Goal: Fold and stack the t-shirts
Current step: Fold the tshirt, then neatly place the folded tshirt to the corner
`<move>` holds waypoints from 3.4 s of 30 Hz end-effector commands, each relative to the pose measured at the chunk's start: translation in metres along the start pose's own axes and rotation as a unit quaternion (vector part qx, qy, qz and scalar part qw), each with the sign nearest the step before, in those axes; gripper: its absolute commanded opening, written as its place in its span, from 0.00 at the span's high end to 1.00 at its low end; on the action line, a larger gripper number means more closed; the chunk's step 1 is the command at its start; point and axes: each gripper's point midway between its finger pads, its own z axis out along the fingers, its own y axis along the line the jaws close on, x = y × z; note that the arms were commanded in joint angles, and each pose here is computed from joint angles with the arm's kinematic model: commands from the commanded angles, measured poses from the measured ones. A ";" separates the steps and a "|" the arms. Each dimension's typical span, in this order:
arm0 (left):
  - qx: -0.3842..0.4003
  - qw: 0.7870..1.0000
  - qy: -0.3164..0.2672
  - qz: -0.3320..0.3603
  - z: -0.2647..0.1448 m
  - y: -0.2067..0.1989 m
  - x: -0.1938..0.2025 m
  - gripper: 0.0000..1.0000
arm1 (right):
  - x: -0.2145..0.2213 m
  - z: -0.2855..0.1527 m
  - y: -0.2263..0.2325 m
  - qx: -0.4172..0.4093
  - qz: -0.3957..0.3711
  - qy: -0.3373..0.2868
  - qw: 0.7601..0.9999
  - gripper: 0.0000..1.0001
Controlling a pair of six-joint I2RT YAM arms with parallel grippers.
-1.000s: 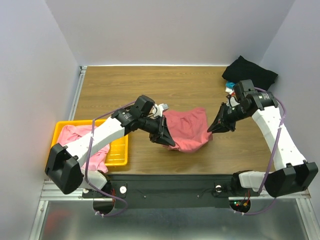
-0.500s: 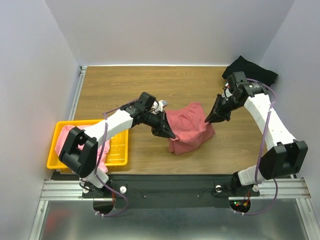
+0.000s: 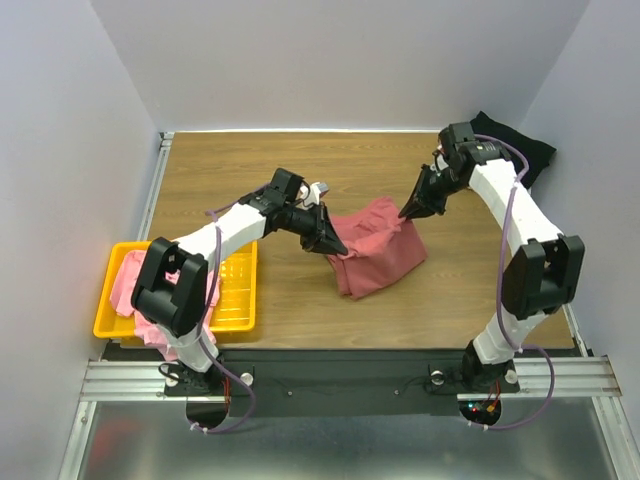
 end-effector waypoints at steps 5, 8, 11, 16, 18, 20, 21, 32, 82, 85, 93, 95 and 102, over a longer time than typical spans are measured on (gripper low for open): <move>0.029 0.999 -0.015 0.017 -0.001 0.003 -0.034 1.00 | -0.056 0.016 0.028 -0.033 -0.048 -0.052 0.997 1.00; 0.027 0.999 -0.025 0.004 -0.002 0.016 -0.049 1.00 | -0.074 0.041 0.025 -0.027 -0.049 -0.045 0.997 1.00; 0.028 0.999 -0.027 0.000 0.000 0.022 -0.060 1.00 | -0.087 0.051 0.027 -0.025 -0.057 -0.047 0.997 1.00; 0.028 0.999 -0.034 -0.010 0.000 0.034 -0.076 1.00 | -0.100 0.075 0.024 -0.023 -0.062 -0.035 0.997 1.00; 0.026 0.999 -0.042 -0.017 -0.004 0.041 -0.082 1.00 | -0.106 0.080 0.025 -0.023 -0.062 -0.034 0.997 1.00; 0.025 0.998 -0.048 -0.024 -0.007 0.046 -0.086 1.00 | -0.109 0.084 0.026 -0.025 -0.063 -0.034 0.997 1.00; 0.025 0.998 -0.052 -0.025 -0.008 0.048 -0.089 1.00 | -0.112 0.083 0.029 -0.028 -0.065 -0.037 0.997 1.00; 0.016 0.996 -0.078 -0.034 -0.011 0.059 -0.123 0.58 | -0.133 0.103 0.038 -0.047 -0.071 -0.039 0.996 0.82; -0.239 0.963 -0.116 0.042 0.016 0.095 -0.081 0.05 | -0.129 0.084 -0.052 -0.159 -0.195 -0.050 0.967 0.13; -0.240 0.962 -0.120 0.044 0.021 0.095 -0.089 0.05 | -0.126 0.093 -0.058 -0.157 -0.193 -0.041 0.968 0.13; -0.248 0.961 -0.113 0.041 0.037 0.108 -0.104 0.12 | -0.118 0.115 -0.064 -0.173 -0.190 -0.018 0.966 0.13; -0.247 0.962 -0.109 0.041 0.040 0.111 -0.104 0.13 | -0.111 0.120 -0.061 -0.174 -0.196 -0.009 0.965 0.13; -0.233 0.967 -0.099 0.037 0.048 0.114 -0.101 0.14 | -0.072 0.148 -0.044 -0.171 -0.227 0.033 0.958 0.13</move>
